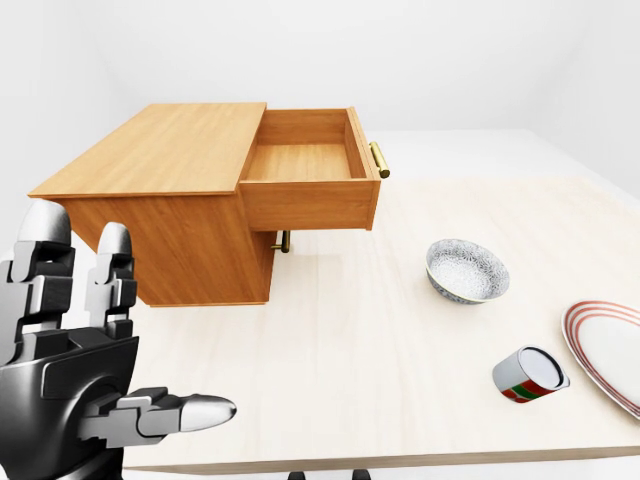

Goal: Put the ketchup in the top drawer of the cabinet.

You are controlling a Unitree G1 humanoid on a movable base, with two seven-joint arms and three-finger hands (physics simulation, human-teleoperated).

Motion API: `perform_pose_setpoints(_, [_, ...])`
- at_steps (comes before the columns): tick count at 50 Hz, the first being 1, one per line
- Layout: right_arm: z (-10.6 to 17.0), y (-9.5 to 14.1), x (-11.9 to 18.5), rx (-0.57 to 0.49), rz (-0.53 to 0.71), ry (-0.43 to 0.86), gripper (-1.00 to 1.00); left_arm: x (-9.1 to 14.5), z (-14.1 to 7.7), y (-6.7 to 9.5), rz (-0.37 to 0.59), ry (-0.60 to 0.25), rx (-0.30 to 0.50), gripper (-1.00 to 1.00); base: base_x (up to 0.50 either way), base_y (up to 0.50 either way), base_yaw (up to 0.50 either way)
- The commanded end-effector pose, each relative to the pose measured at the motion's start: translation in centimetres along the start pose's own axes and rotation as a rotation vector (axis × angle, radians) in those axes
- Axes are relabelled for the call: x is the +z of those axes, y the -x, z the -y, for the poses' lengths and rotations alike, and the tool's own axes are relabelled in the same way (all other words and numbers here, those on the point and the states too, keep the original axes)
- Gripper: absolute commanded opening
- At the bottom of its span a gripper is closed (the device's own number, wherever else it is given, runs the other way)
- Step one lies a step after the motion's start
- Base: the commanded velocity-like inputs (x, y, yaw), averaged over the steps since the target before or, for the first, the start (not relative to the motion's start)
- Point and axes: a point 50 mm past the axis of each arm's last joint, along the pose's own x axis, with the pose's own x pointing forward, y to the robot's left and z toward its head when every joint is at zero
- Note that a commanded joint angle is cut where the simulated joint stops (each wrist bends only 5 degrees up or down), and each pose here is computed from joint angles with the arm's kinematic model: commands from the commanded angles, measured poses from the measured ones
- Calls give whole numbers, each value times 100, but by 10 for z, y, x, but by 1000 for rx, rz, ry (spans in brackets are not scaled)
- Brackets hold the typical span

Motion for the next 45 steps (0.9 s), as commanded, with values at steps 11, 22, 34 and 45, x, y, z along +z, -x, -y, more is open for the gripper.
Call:
perform_pose_setpoints(11, [-1, 3, -31, -81, -284, 110, 100, 0, -1, 0, -4, -1, 3, 100, 0, 0, 0])
perform_pose_setpoints(22, [-16, 5, -39, -24, -318, 48, 100, 0, -1, 0, -3, -1, 4, 100, 0, 0, 0])
perform_pose_setpoints(34, [-26, 5, -37, 13, -313, 24, 100, 1, -1, -1, 8, -7, 6, 100, 0, 0, 0])
perform_pose_setpoints(45, [-49, 2, -33, 82, -301, -52, 100, 1, -2, 0, 8, -5, 10, 100, 0, 0, 0])
